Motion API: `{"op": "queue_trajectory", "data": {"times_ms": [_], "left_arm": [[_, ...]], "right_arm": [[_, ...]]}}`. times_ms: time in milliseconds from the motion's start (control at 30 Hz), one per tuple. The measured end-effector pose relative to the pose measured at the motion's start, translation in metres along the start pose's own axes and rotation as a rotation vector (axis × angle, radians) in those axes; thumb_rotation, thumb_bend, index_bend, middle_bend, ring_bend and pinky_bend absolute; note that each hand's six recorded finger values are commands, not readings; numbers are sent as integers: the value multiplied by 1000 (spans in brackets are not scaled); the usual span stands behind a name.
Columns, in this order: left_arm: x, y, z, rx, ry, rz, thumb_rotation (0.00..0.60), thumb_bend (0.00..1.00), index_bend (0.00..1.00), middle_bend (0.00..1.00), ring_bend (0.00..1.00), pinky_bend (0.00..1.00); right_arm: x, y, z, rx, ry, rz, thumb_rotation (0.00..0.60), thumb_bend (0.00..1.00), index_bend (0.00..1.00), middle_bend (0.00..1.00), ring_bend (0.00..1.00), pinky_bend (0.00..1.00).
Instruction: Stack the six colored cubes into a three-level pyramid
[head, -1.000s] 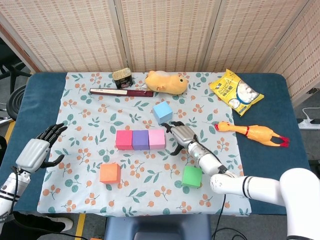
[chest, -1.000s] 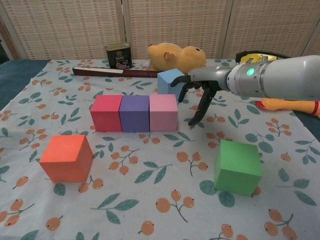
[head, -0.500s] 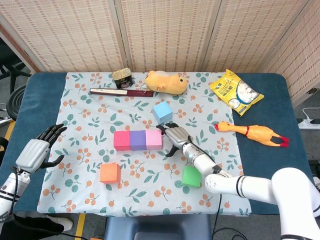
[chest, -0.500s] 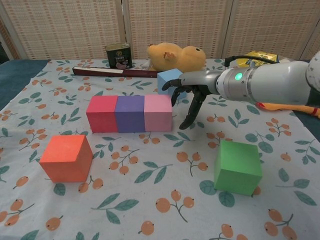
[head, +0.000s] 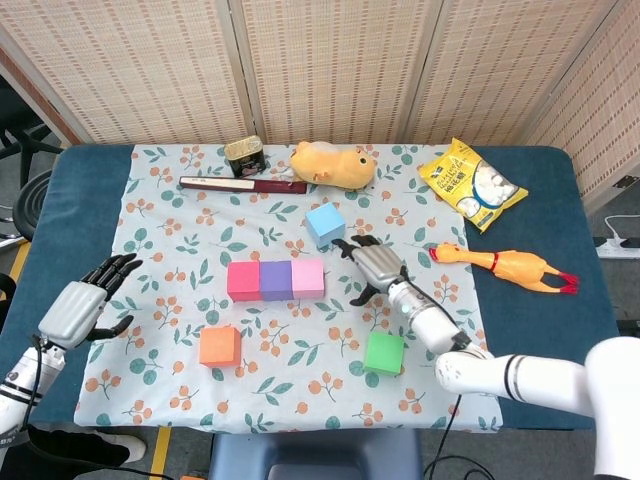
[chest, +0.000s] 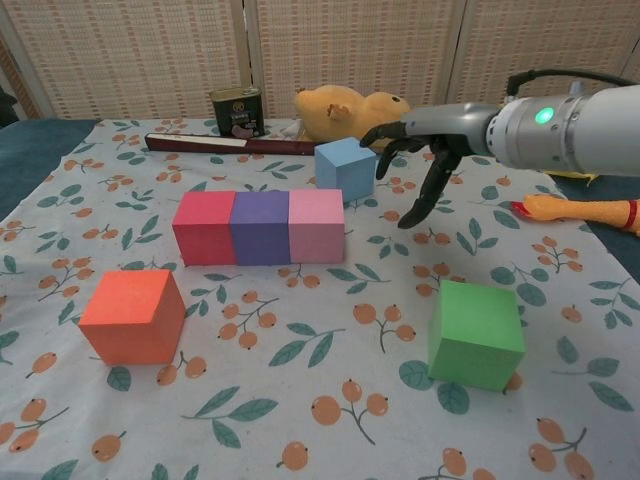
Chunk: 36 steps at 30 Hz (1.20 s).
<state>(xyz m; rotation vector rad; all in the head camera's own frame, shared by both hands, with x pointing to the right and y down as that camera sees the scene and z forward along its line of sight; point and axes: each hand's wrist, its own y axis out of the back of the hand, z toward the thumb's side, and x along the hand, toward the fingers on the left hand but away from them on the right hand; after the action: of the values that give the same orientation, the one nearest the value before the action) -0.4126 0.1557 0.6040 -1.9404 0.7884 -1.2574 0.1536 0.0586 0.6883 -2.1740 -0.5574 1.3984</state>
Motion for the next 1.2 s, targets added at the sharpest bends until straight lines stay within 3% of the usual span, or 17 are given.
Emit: {"op": "queue_trajectory", "data": {"times_ms": [167,333,767,1200], "left_arm": [[-4,-15,14,-5,-51,-72,600,347,64,49,53,228],[-8,-30,40,-33,-129,-149,600,345,31,45,47,214],[14,-70,105,64,-255,-256,600,330,0,0,4,179],[36,-103,125,124,-213,-318,600,325,17,6,26,186]], "right_arm": [[38,34,-34,19,-53,-105,600,0,0,207,0,4],[79,49,-68,24,-109,-175,600,0,0,207,0,4],[134,31,-111,-44,-164,-196,600,0,0,207,0,4],[150,30,-135,-70,-190,-223,600,0,0,207,0,4]]}}
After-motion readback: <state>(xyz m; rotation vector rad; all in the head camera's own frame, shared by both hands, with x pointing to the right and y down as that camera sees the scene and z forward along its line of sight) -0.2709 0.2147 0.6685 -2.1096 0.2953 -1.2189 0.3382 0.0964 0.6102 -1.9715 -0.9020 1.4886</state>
